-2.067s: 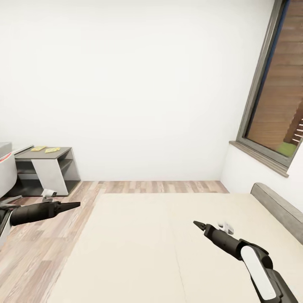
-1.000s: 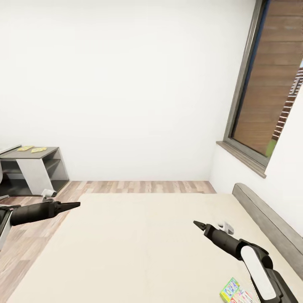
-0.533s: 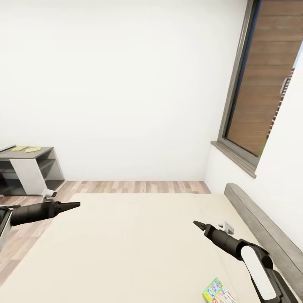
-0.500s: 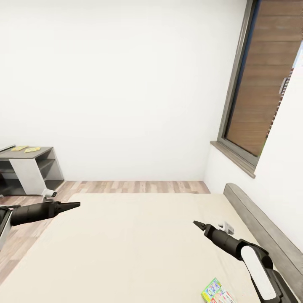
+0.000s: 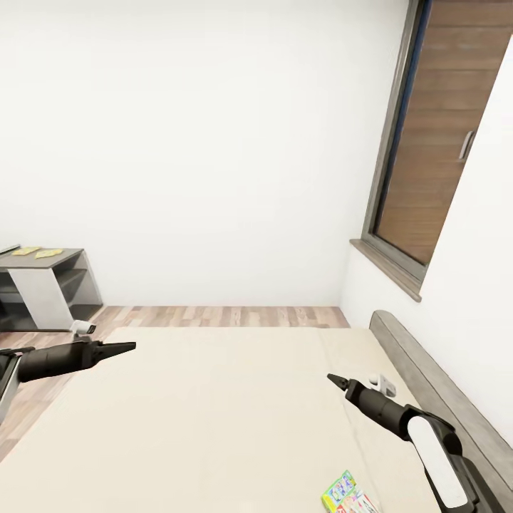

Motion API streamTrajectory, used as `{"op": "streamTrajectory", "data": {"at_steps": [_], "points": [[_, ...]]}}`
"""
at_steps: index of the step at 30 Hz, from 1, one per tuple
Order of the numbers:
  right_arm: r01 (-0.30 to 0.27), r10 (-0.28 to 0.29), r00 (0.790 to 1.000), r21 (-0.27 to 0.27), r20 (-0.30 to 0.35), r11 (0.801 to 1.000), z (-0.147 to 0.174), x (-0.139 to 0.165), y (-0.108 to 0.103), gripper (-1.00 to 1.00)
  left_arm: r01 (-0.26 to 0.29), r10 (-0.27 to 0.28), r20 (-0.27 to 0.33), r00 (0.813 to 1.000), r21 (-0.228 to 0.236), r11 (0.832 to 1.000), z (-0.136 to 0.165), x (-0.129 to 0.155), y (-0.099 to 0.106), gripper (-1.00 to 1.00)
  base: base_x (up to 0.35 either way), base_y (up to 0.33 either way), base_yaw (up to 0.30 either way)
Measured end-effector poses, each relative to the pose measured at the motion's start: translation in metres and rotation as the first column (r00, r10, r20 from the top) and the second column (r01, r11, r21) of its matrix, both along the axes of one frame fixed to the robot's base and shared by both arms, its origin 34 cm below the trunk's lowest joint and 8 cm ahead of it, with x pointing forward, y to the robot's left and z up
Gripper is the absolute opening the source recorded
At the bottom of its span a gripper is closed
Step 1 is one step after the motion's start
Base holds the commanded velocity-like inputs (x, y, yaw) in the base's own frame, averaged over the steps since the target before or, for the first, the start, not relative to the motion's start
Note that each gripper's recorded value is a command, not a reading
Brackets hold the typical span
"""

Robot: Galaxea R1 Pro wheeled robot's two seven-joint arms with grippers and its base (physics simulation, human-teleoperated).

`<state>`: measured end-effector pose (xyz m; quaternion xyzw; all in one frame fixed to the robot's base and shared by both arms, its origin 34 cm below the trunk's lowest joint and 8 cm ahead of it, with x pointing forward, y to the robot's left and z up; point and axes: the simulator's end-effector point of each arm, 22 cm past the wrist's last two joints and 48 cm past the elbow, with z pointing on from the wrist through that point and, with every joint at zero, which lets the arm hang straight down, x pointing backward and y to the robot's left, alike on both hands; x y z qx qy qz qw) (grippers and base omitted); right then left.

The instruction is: Put all the toys in the child's room - the three board games (two on the bed and one on the table), the two jigsaw puzzles on the table, and the tennis ball on the table - inside the toy box on the table in the child's room.

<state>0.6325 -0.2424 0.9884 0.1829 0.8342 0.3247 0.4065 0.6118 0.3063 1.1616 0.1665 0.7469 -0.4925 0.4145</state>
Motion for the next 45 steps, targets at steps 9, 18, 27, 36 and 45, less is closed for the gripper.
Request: {"op": "streamTrajectory", "data": {"at_steps": [9, 18, 27, 36, 45], "points": [[0.001, -0.001, 1.000, 0.000, 0.000, 1.000, 0.000, 0.000, 0.000, 1.00, 0.000, 0.000, 0.000, 1.000, 0.000, 1.000, 0.000, 0.000, 0.000, 1.00, 0.000, -0.002, 0.000], [0.003, -0.003, 1.000, -0.003, -0.003, 1.000, -0.001, 0.000, -0.001, 1.00, 0.000, 0.000, 0.000, 1.000, 0.000, 1.000, 0.000, 0.000, 0.000, 1.00, 0.000, 0.000, 0.000], [0.020, -0.021, 0.994, -0.003, -0.104, 1.000, -0.042, -0.012, -0.006, 1.00, 0.000, 0.000, 0.000, 1.000, 0.000, 1.000, 0.000, 0.000, 0.000, 1.00, 0.000, 0.000, 0.000], [0.060, -0.075, 0.976, -0.082, -0.203, 0.995, -0.077, -0.025, -0.028, 1.00, 0.000, 0.000, 0.000, 1.000, 0.000, 1.000, 0.000, 0.000, 0.000, 1.00, 0.000, 0.000, 0.000], [0.075, -0.092, 0.973, -0.090, -0.213, 0.993, -0.080, -0.026, -0.033, 1.00, 0.000, 0.000, 0.000, 1.000, 0.000, 1.000, 0.000, 0.000, 0.000, 1.00, 0.000, 0.000, 0.000]]}}
